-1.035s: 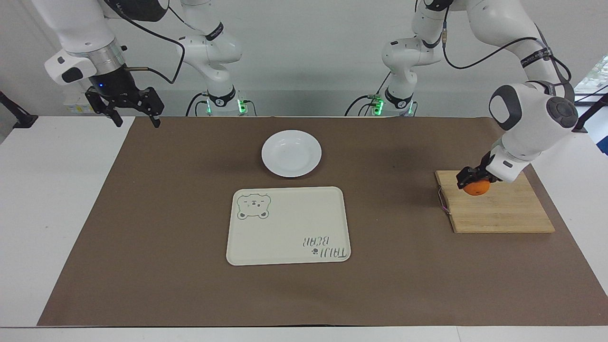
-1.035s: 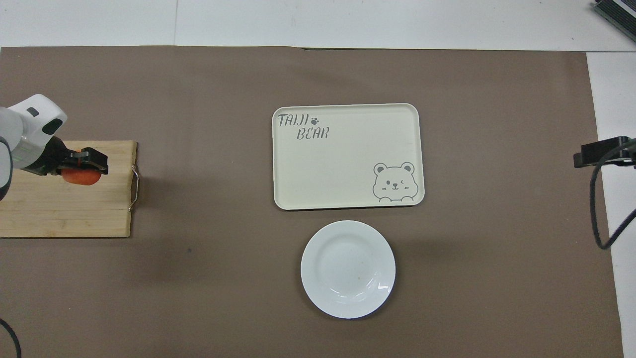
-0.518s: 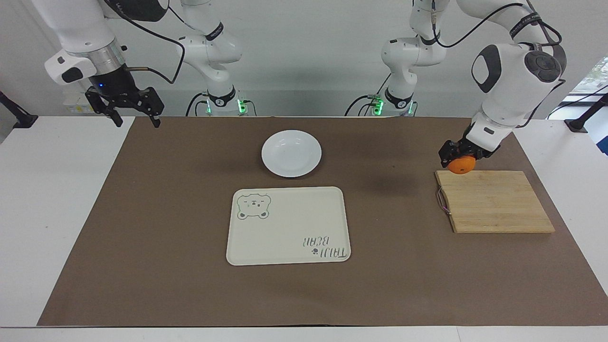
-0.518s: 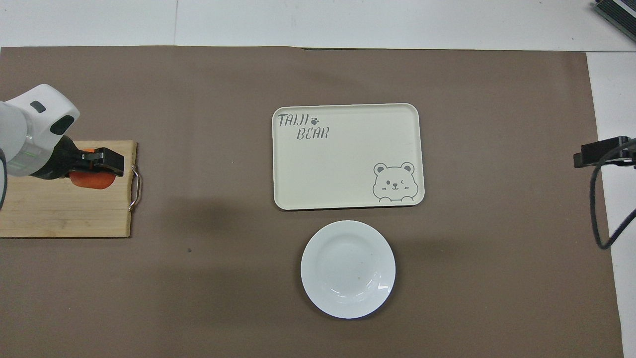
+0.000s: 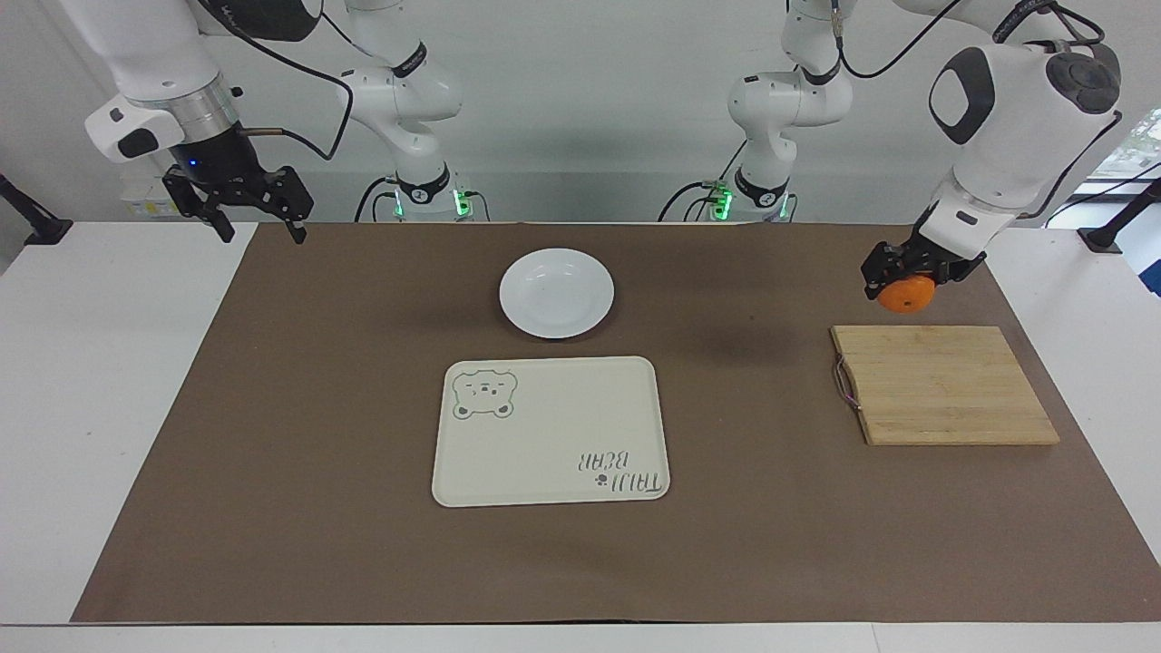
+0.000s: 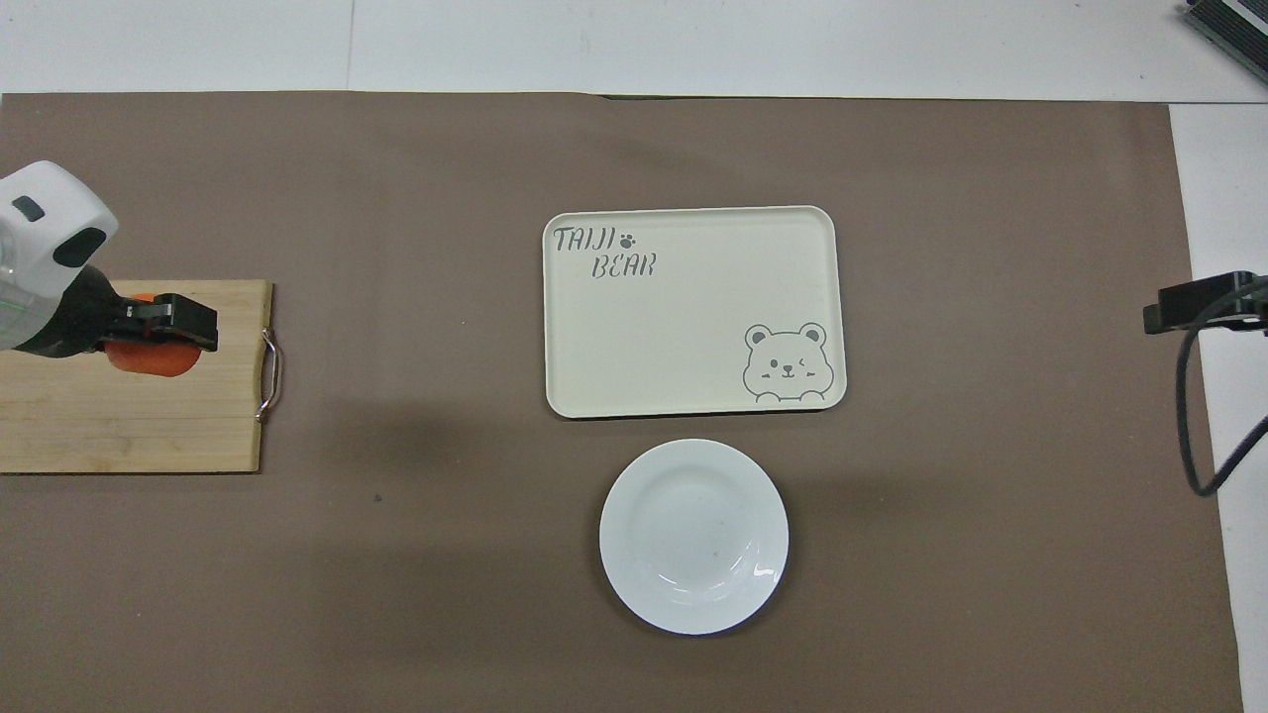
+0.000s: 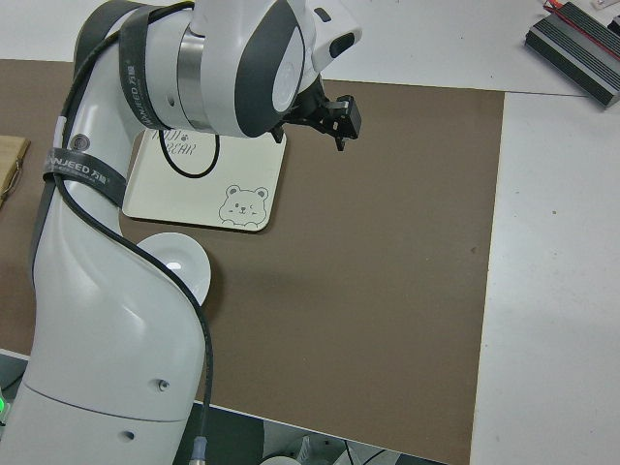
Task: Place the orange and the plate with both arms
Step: 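Lift the orange with the left gripper and carry it toward the plate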
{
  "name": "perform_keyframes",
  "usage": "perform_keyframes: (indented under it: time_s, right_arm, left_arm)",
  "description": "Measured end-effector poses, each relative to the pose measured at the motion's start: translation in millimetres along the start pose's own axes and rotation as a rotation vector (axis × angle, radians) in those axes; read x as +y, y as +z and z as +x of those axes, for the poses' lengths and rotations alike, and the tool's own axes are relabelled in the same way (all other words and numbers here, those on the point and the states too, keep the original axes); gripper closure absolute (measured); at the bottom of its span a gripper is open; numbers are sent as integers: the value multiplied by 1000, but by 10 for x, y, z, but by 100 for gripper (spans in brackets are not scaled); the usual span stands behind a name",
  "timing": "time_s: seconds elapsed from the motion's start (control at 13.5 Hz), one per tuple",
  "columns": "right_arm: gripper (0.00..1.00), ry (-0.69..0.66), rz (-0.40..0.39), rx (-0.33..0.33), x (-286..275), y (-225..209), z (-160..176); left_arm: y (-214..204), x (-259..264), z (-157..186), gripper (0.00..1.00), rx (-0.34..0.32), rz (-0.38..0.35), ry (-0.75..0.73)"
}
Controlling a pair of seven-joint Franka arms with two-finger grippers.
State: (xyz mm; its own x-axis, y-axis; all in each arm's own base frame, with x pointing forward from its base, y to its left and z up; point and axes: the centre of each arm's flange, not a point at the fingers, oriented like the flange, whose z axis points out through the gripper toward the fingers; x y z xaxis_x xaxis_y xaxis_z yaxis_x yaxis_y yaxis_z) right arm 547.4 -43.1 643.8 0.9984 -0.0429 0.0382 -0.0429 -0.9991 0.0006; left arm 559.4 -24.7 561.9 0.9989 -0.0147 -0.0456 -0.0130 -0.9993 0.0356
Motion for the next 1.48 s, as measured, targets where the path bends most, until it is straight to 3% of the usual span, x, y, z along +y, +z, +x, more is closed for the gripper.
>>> perform_keyframes:
  time_s: [0.52,1.04,1.48]
  right_arm:
    - [0,0,0,0,0,0,0]
    - [0,0,0,0,0,0,0]
    - [0,0,0,0,0,0,0]
  left_arm:
    - [-390,36,-110,21,-34,1,8]
    - [-405,140,-123,21,-38,2,30]
    - [-375,750,-197,21,-49,10,143]
